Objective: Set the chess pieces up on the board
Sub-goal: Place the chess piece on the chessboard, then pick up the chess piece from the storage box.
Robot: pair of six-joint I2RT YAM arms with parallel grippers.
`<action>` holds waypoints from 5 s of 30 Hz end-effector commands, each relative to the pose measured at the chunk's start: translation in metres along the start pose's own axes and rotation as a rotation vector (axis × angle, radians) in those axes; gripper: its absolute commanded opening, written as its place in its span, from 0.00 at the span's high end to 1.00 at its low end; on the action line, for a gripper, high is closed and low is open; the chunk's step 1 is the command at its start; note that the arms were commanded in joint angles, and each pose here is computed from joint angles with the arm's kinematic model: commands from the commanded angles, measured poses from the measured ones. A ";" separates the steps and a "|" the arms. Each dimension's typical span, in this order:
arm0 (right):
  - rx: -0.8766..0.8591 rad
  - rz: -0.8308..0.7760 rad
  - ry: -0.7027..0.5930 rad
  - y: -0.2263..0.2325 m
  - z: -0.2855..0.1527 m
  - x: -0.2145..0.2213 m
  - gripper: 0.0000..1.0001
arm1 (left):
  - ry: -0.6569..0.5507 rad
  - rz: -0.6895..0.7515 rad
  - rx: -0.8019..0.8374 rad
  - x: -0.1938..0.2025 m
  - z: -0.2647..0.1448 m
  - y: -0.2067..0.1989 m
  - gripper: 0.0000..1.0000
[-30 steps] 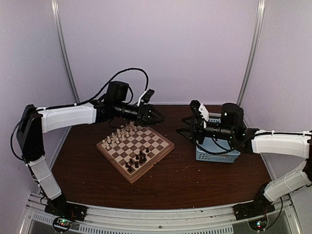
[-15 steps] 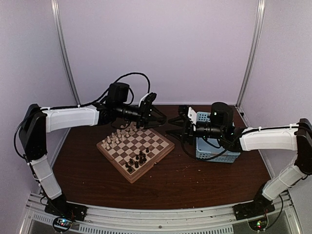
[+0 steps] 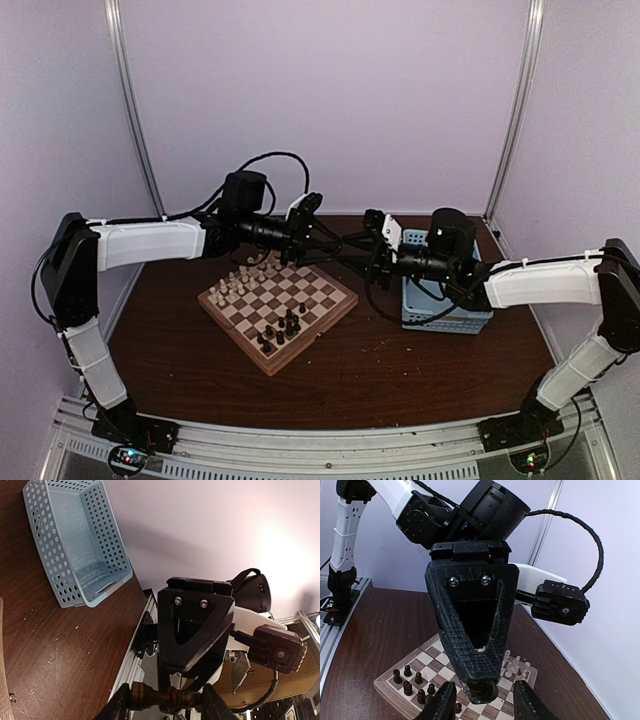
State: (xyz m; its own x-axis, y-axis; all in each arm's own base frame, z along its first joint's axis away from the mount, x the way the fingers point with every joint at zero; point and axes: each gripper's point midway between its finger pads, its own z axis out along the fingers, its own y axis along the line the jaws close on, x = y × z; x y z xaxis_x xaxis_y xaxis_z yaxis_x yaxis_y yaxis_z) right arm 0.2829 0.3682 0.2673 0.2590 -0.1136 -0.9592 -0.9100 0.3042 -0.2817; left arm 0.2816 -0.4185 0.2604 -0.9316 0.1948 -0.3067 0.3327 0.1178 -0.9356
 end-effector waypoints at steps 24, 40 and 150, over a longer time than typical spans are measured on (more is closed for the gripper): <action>-0.016 0.150 0.030 0.003 0.006 0.015 0.95 | -0.225 0.192 -0.267 -0.030 -0.097 0.015 0.02; -0.082 0.352 0.146 0.028 0.043 0.100 0.99 | -0.298 0.358 -0.652 -0.019 -0.147 0.040 0.02; 0.956 1.182 0.678 -0.165 -0.122 0.266 0.64 | -0.358 0.471 -0.968 0.017 -0.222 0.009 0.02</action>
State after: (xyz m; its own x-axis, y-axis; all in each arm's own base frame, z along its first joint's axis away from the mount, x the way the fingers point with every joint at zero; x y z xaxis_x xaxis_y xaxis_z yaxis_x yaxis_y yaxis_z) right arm 0.4463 0.1666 0.0520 -0.8113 0.2669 -0.5202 0.0872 0.9350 0.3438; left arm 0.3063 -0.2084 0.2860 -0.6532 0.1251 -0.7468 0.4842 0.8272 -0.2850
